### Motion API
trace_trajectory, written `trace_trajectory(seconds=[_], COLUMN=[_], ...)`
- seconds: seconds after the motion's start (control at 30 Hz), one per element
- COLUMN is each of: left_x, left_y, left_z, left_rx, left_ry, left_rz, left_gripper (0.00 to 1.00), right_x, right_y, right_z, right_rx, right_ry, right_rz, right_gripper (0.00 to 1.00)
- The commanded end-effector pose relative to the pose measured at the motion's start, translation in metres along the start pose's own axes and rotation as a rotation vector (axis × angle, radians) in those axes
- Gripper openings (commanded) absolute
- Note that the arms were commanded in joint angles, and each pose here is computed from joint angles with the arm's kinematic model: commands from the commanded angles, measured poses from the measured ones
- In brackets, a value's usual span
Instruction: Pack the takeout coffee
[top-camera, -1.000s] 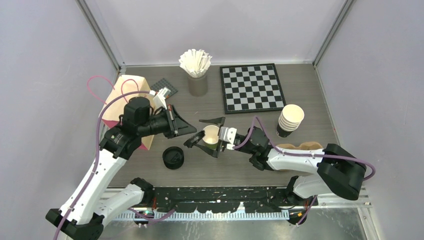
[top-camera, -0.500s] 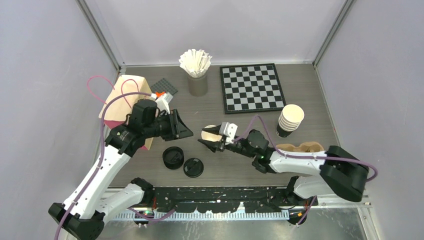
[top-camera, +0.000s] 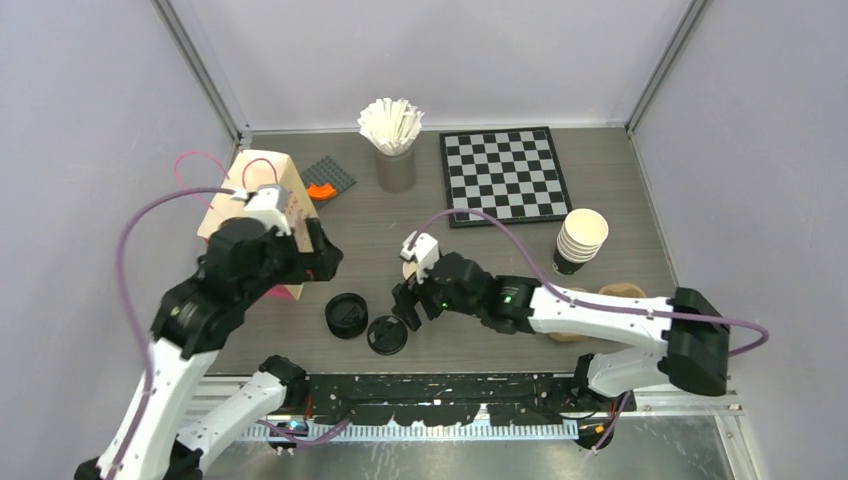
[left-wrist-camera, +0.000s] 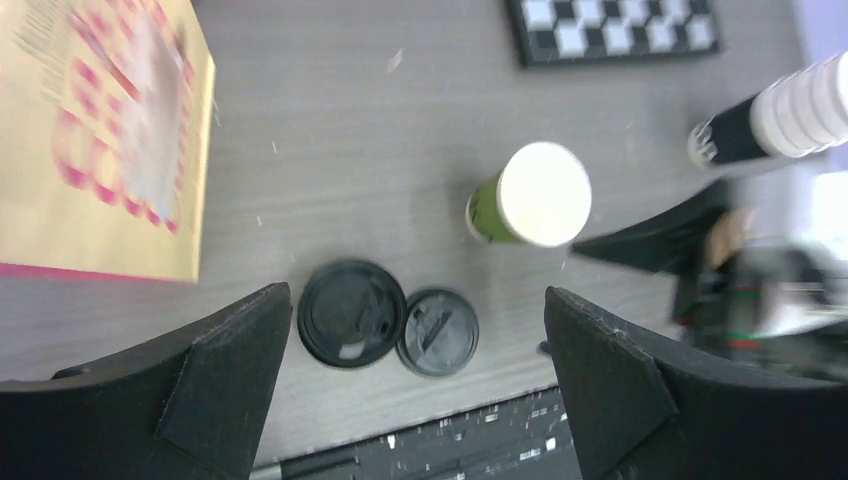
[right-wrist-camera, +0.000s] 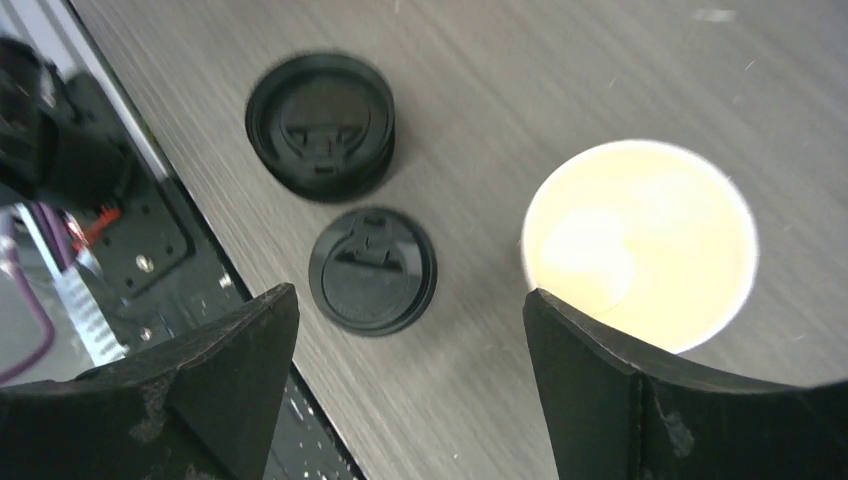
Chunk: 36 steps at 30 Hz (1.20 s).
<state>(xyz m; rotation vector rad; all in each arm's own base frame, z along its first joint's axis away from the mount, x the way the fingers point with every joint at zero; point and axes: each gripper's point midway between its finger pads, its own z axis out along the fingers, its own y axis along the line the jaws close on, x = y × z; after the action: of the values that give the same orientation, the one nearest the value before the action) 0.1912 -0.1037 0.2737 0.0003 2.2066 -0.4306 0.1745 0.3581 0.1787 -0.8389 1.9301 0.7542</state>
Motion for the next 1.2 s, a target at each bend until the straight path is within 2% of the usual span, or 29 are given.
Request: trace_trajectory(seconds=[0.0, 0.13, 0.4, 0.83, 1.17], left_x=[-0.043, -0.051, -0.05, -0.048, -0.046], left_y=[0.004, 0.002, 0.011, 0.01, 0.01], left_z=[-0.052, -0.078, -0.104, -0.101, -0.098], left_rx=[-0.004, 0.024, 0.026, 0.029, 0.032], left_ry=[-0.2, -0.264, -0.337, -0.329, -0.323], left_rz=[0.044, 0.036, 0.022, 0.017, 0.015], left_gripper=[1.0, 1.0, 1.0, 1.0, 1.0], right_x=[0.036, 0.051, 0.084, 0.096, 0.102], right_y=[0.013, 0.037, 0.041, 0.054, 0.053], right_z=[0.012, 0.035, 0.073, 0.088, 0.103], right_rx=[0.031, 0.013, 0.001, -0.082, -0.064], right_ry=[0.182, 0.258, 0.332, 0.326, 0.33], right_rz=[-0.058, -0.187, -0.275, -0.298, -0.319], right_gripper=[0.87, 0.89, 0.9, 0.91, 0.91])
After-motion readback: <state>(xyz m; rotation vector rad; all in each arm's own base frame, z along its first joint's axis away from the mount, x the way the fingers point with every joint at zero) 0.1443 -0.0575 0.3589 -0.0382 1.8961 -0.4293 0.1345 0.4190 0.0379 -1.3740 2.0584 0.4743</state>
